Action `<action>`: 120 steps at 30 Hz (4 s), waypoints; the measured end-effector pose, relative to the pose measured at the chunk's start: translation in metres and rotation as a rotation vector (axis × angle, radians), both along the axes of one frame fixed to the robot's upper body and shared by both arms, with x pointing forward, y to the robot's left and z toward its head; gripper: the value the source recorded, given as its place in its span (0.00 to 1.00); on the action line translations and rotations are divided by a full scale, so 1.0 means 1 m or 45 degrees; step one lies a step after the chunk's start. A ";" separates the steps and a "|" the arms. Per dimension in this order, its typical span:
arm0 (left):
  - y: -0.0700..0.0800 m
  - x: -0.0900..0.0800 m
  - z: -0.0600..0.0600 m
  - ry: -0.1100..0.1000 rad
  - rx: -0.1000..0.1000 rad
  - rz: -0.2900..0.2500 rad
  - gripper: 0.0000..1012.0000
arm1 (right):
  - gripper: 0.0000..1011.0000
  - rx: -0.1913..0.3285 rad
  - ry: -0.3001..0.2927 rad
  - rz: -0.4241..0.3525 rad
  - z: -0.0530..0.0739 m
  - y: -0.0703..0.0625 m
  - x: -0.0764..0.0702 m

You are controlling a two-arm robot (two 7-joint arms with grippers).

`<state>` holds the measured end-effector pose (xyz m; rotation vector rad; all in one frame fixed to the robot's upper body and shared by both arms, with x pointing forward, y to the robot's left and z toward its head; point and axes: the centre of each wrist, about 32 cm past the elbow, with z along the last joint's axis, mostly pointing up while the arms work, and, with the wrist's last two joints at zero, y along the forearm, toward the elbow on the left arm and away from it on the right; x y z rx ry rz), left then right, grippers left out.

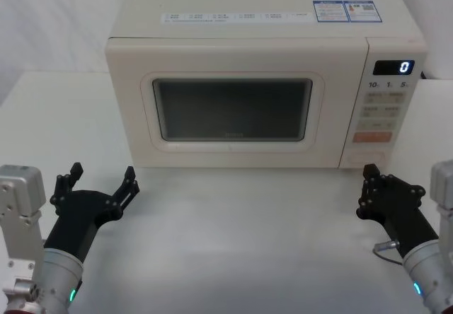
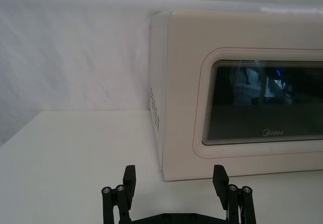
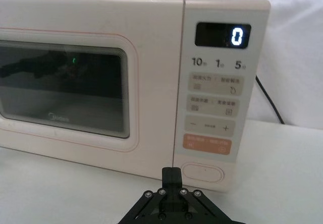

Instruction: Press the button to open the microwave door with one hand; close the microwave door with the other hand.

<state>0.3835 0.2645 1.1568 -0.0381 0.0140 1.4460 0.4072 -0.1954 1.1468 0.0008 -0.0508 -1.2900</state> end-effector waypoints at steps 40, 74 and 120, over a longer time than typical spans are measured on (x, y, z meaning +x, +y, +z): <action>0.000 0.000 0.000 0.000 0.000 0.000 0.99 | 0.00 0.016 0.195 0.045 -0.019 -0.016 0.070; 0.000 0.000 0.000 0.000 0.000 0.000 0.99 | 0.00 0.040 0.187 -0.034 -0.019 -0.023 0.081; 0.000 0.000 0.000 0.000 0.000 0.000 0.99 | 0.00 0.052 0.187 -0.039 -0.025 -0.017 0.100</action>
